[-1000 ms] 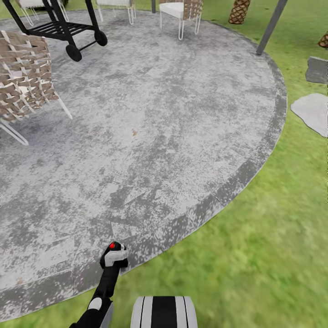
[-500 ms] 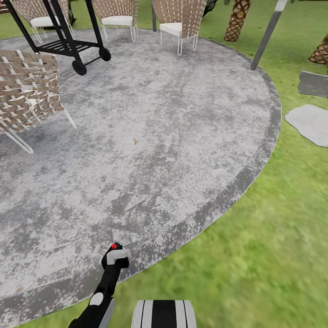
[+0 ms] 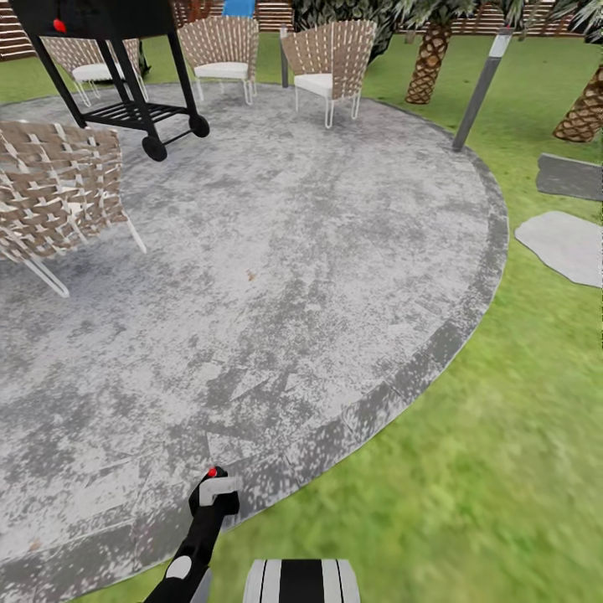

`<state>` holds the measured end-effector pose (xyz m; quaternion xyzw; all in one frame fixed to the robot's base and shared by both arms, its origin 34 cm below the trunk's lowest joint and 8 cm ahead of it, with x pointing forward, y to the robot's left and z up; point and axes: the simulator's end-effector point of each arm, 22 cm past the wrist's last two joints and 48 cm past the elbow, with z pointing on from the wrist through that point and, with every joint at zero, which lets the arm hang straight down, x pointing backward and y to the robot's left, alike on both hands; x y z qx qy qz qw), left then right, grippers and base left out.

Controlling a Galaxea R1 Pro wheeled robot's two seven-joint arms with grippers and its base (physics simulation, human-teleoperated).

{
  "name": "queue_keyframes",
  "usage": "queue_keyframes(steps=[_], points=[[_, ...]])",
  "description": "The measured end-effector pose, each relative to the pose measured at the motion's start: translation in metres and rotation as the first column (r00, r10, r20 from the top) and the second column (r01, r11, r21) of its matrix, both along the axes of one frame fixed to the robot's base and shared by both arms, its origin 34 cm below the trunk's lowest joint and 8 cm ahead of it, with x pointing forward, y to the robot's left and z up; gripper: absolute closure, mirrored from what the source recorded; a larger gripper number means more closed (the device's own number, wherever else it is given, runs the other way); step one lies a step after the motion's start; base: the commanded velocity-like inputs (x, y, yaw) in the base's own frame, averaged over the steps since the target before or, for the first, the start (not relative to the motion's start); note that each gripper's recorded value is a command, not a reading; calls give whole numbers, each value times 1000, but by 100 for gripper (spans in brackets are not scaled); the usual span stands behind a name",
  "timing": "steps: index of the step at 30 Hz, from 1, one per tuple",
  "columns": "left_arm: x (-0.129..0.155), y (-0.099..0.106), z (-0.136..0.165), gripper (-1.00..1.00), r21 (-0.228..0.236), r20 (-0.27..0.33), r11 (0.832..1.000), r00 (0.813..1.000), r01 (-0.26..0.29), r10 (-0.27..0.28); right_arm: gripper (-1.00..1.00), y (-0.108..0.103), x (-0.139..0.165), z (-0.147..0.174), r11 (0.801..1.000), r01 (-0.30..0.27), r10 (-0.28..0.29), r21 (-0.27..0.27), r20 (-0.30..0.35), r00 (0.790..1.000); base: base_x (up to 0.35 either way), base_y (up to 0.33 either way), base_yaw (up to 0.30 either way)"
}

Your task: In the garden, pick up the pesticide atomizer on the floor and spray pesticide onto both trees until each tree trunk is fully covered.

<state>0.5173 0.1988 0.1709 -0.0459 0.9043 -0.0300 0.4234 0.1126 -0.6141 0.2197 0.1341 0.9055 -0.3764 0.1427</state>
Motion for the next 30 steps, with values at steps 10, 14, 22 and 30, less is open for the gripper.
queue_keyframes(steps=[10,14,22,30], points=[[13,6,19,100,5,44,1000,999,-12,12,-100,3,12,1,1000,1,-1,5,43,999,0,0,0],[18,16,27,100,18,63,1000,998,-18,17,-100,17,19,-5,1000,2,-4,25,70,998,0,0,0],[27,45,42,100,57,97,998,995,-25,19,-100,31,30,-9,999,5,-9,44,112,994,0,0,0],[36,47,57,100,59,128,998,992,-26,18,-100,43,38,-12,998,8,-16,61,144,989,0,0,0]])
